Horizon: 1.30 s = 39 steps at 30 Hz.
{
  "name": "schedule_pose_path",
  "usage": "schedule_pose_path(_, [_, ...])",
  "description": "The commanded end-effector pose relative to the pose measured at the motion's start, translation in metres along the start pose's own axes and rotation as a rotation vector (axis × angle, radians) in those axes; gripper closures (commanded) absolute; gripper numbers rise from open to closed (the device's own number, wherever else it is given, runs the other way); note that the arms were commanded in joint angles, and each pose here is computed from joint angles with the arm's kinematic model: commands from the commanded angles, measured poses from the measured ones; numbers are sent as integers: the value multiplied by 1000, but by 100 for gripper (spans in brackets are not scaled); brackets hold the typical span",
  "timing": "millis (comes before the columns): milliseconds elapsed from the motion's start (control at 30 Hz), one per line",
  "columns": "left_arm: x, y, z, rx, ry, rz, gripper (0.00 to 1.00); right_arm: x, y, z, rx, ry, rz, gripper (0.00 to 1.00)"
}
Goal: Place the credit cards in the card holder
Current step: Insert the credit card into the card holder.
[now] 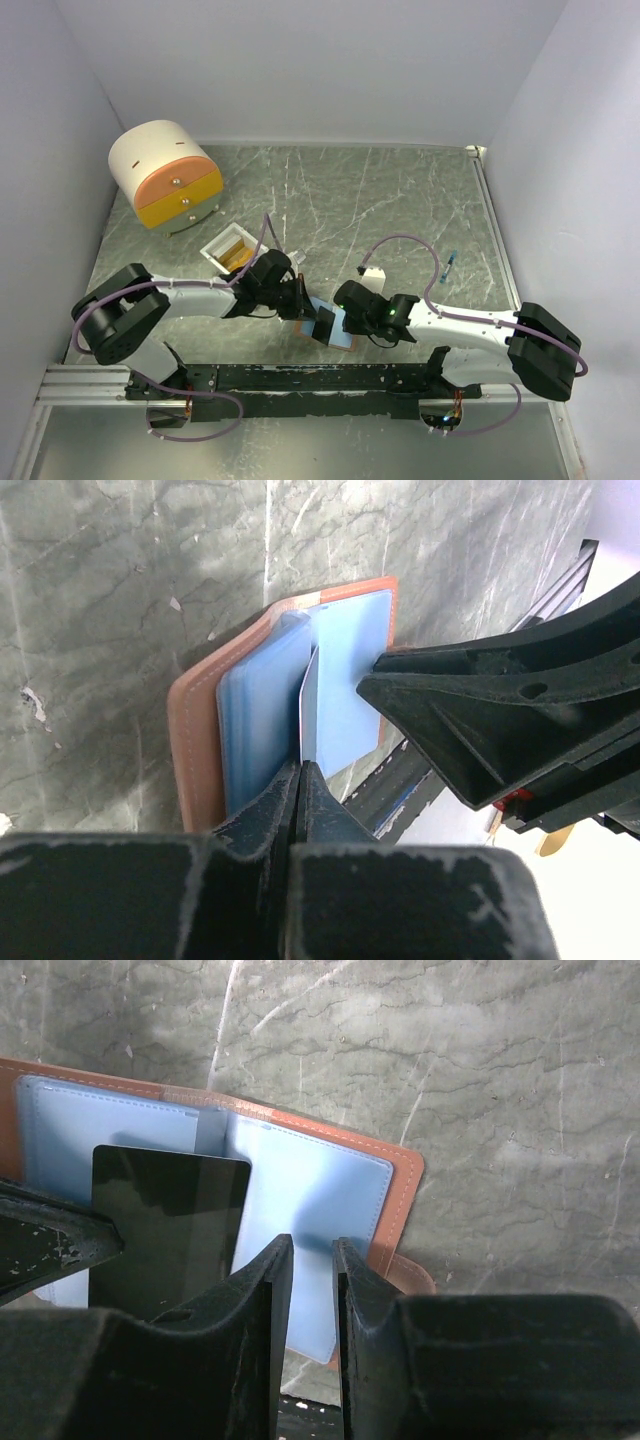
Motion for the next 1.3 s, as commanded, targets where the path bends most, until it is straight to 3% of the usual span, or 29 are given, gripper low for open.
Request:
schedule_pose_path(0, [-7, 6, -7, -15, 16, 19, 93, -2, 0, -2, -19, 8, 11, 77])
schedule_pose_path(1267, [16, 18, -10, -66, 53, -122, 93, -17, -14, -4, -25, 73, 70, 76])
Point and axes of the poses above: each gripper's point midway between its finger pads, its own y axis out along the fingers, its own x axis along the line the jaws close on, z = x × y, the point moved 1 cm from there along -y, back along the fingers, and after that the axes turned 2 degrees about y, right-handed, at the moved point
